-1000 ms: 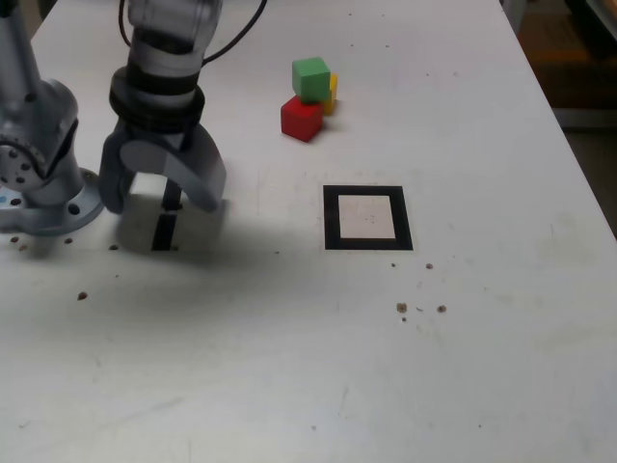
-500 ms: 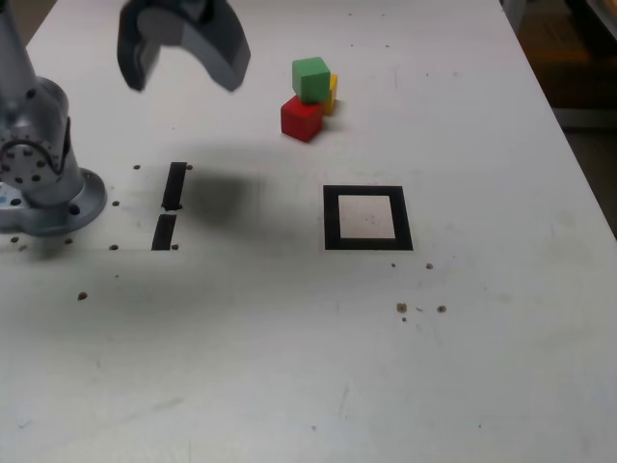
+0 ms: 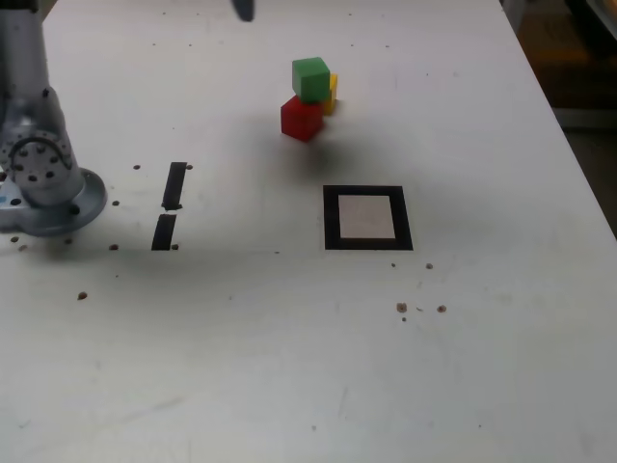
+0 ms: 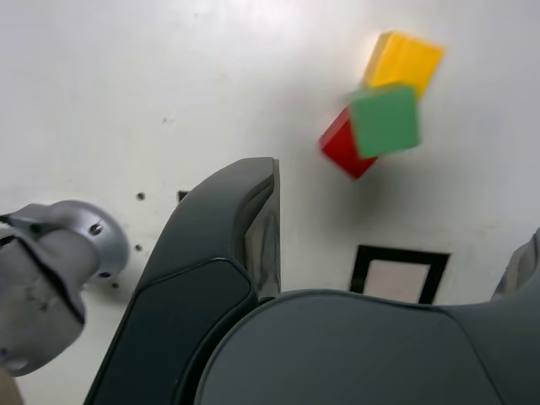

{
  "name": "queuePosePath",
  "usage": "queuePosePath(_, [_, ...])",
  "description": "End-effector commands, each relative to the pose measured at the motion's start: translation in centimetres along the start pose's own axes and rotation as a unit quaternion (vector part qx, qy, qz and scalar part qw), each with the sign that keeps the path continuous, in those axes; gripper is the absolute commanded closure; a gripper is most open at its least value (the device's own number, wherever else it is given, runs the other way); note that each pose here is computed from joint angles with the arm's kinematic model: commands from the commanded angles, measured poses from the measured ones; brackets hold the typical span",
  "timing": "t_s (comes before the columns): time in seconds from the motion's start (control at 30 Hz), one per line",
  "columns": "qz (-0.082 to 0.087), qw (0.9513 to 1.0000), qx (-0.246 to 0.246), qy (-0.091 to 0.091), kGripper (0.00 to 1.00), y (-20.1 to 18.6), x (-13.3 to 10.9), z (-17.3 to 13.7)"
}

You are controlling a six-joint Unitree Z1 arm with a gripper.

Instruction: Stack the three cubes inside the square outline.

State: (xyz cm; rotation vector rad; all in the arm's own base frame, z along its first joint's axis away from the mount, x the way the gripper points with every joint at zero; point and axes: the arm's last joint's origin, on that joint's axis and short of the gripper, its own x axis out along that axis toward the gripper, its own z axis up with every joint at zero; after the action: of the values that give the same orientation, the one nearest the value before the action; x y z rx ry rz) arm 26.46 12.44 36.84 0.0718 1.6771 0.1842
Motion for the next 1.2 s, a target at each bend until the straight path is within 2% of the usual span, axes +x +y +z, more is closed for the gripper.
queuePosePath(0.0, [0.002,1.0000,-0.009,0.000,0.01,1.1,0.2,0.9])
queuePosePath(0.13, [-0.011,0.9991,-0.022,0.034,0.01,2.5,2.6,2.3])
queuePosePath(0.23, [-0.027,0.9979,-0.032,0.049,0.01,3.2,4.6,2.9])
queuePosePath(0.33, [-0.045,0.9966,-0.044,0.054,0.01,3.6,6.7,3.1])
queuePosePath(0.43, [-0.054,0.9957,-0.052,0.056,0.01,3.6,8.4,3.1])
queuePosePath(0.63, [-0.058,0.9940,-0.054,0.075,0.09,3.6,10.4,3.6])
queuePosePath(0.77, [-0.060,0.9932,-0.053,0.084,0.20,3.3,11.1,4.1])
queuePosePath(0.87, [-0.058,0.9940,-0.054,0.076,0.35,3.1,11.2,4.6])
queuePosePath(0.97, [-0.051,0.9956,-0.057,0.054,0.49,3.0,11.2,4.9])
queuePosePath(1.07, [-0.050,0.9963,-0.059,0.038,0.54,2.9,11.4,5.1])
queuePosePath(1.17, [-0.058,0.9959,-0.059,0.036,0.56,2.9,12.0,5.4])
